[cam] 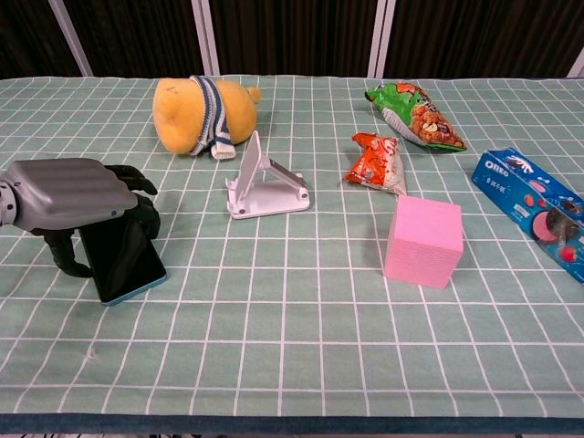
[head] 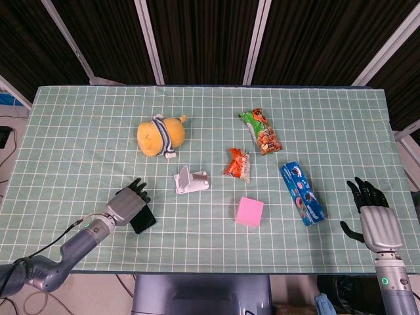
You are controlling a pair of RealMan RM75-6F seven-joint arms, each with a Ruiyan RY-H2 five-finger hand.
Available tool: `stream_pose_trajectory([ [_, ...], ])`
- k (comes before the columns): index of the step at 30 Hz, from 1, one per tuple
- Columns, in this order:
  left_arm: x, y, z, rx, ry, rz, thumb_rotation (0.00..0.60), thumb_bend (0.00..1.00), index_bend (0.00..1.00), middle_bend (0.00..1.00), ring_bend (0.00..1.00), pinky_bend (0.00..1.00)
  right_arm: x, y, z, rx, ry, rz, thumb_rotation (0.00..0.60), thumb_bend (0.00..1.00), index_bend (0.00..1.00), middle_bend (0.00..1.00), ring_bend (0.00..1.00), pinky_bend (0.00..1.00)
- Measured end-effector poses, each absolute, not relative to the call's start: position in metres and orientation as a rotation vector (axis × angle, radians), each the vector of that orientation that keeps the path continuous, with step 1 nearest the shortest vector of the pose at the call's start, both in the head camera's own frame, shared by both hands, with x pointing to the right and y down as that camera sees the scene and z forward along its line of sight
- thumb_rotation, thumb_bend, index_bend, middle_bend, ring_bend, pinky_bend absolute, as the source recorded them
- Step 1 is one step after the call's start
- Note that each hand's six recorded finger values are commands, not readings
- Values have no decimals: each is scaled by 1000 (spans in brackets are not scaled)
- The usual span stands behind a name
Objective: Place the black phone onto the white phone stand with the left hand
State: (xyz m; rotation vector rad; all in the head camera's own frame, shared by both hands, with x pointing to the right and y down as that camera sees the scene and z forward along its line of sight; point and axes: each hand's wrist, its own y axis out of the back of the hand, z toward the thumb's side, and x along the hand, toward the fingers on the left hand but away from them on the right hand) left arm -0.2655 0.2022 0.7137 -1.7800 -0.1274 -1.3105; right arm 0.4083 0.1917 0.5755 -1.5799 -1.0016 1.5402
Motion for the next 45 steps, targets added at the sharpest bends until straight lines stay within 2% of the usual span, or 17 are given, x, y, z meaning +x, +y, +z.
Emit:
stream_pose_trajectory([
  [5, -265, 201, 710, -1788, -92, -1285, 600, 438, 588, 636, 127, 0, 408, 192, 576, -1579, -1002, 1540, 600, 370, 0, 0, 0, 140],
  [10, -263, 196, 702, -1790, -50, -1254, 600, 485, 612, 658, 131, 0, 408, 192, 575, -1578, -1002, 1540, 600, 369, 0, 0, 0, 140],
  [27, -250, 165, 671, -1767, 101, -1195, 600, 501, 650, 693, 157, 0, 408, 192, 575, -1581, -1004, 1540, 600, 369, 0, 0, 0, 140],
  [36, -230, 135, 651, -1861, 470, -1202, 600, 501, 648, 692, 157, 0, 408, 192, 575, -1583, -1004, 1539, 600, 369, 0, 0, 0, 140],
  [45, -206, 131, 656, -2044, 823, -1284, 600, 497, 648, 691, 157, 0, 408, 192, 575, -1587, -1006, 1537, 600, 370, 0, 0, 0, 141],
])
